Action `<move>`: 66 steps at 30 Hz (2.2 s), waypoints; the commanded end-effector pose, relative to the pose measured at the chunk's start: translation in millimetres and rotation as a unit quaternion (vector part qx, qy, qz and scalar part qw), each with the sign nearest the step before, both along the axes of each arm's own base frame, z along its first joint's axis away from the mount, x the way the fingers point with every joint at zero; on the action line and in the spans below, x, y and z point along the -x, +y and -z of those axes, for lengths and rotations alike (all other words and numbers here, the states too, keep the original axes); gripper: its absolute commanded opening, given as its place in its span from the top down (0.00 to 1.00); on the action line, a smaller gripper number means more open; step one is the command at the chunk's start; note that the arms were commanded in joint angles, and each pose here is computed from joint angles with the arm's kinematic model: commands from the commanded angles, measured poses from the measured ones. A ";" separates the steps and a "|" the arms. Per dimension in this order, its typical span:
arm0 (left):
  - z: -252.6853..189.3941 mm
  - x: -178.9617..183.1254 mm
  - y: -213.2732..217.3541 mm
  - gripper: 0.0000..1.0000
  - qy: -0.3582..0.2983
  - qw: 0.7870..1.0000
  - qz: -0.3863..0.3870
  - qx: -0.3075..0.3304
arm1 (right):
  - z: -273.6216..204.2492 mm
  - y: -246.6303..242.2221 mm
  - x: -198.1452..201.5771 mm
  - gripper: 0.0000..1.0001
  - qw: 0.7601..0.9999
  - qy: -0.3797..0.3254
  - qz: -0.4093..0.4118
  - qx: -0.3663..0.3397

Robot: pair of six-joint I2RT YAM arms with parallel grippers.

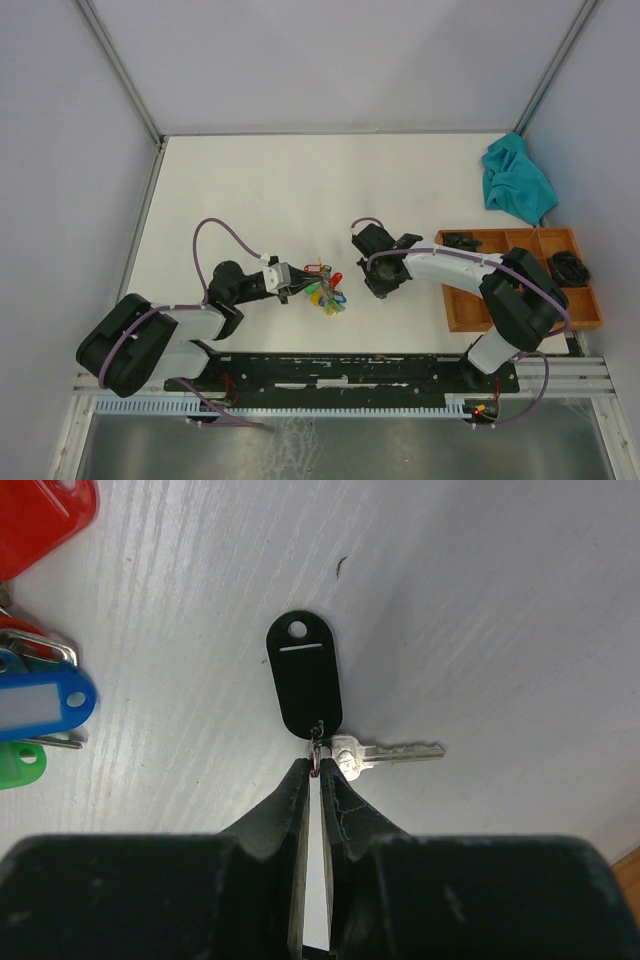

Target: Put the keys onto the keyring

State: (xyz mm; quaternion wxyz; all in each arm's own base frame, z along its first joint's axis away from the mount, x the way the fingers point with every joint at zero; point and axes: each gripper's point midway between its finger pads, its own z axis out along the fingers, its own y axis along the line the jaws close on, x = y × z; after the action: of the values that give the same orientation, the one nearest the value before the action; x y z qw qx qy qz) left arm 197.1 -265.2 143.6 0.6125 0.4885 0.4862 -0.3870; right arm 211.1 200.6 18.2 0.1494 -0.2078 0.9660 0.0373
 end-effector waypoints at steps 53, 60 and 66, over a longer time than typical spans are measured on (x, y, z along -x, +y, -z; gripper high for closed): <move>-31.9 12.6 -7.0 0.97 -0.034 0.998 0.044 0.034 | -172.4 54.9 10.4 0.99 0.853 -0.259 -0.406 -0.200; -24.8 18.6 -10.3 0.97 -0.042 0.996 0.071 0.028 | -171.2 77.4 19.8 0.99 0.801 -0.281 -0.482 -0.219; -22.9 16.4 -11.8 0.97 -0.037 0.996 0.071 0.027 | -167.8 90.4 22.5 0.99 0.780 -0.305 -0.509 -0.199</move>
State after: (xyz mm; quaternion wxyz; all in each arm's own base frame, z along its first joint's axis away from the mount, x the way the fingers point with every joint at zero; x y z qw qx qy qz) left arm 180.3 -270.7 139.8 0.5894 0.5172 0.4590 -0.4177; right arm 186.1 272.7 175.6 0.3975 -0.6090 0.6424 0.2418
